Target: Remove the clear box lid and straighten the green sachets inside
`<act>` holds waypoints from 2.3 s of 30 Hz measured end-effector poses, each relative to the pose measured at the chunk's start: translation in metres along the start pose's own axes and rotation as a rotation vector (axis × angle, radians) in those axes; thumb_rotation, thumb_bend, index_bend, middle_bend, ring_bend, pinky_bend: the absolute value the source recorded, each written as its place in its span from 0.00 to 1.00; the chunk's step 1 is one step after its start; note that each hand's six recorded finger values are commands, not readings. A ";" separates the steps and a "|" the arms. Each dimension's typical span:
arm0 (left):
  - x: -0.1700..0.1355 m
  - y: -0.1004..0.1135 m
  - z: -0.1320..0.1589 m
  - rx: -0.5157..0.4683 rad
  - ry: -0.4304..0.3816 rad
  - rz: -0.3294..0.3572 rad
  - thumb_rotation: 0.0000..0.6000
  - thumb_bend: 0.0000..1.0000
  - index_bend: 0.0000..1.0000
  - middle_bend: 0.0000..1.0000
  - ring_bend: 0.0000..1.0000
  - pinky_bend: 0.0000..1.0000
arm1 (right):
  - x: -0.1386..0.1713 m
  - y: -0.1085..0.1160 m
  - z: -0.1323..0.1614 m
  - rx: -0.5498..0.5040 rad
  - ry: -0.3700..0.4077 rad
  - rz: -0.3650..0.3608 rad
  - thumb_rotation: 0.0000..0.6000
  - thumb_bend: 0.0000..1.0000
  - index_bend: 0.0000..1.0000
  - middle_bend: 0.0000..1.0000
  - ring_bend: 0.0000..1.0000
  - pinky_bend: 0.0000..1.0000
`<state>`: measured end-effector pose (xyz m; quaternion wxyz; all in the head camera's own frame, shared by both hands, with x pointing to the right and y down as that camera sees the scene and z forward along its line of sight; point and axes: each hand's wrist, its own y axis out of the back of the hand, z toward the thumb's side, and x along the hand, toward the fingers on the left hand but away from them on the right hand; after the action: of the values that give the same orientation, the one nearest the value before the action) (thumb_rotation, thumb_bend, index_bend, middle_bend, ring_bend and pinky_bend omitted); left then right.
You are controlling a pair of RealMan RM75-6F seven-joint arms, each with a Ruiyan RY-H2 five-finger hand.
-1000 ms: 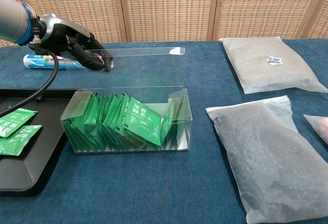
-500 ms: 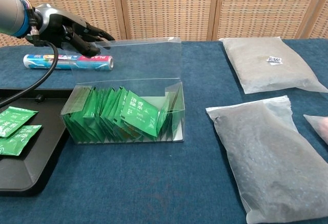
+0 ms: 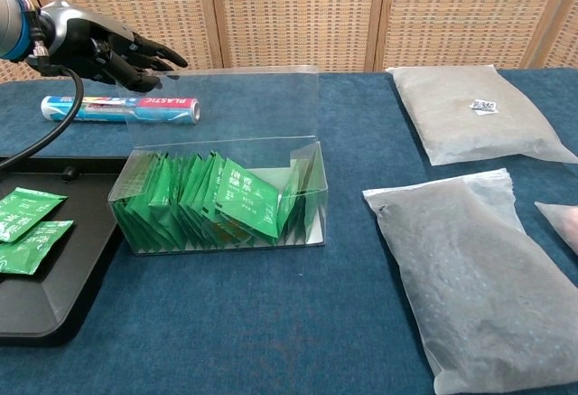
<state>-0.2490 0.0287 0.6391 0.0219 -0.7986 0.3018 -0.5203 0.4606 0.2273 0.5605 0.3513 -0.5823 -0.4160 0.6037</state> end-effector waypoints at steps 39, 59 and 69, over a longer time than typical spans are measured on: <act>-0.043 -0.005 0.013 0.469 -0.247 0.149 1.00 0.46 0.26 0.00 0.00 0.00 | -0.002 0.002 -0.006 -0.010 -0.022 -0.004 1.00 0.00 0.00 0.00 0.00 0.00; -0.050 -0.047 0.022 0.846 -0.323 0.123 1.00 0.46 0.32 0.00 0.00 0.00 | -0.003 0.004 -0.015 -0.030 -0.051 -0.006 1.00 0.00 0.00 0.00 0.00 0.00; -0.040 -0.055 0.002 1.015 -0.352 0.153 1.00 0.36 0.33 0.00 0.00 0.00 | -0.004 0.007 -0.020 -0.038 -0.068 -0.012 1.00 0.00 0.00 0.00 0.00 0.00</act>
<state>-0.2332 0.0934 0.6250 0.4930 -0.7385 0.0616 -0.4558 0.4811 0.2232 0.5564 0.3297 -0.5653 -0.4426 0.6131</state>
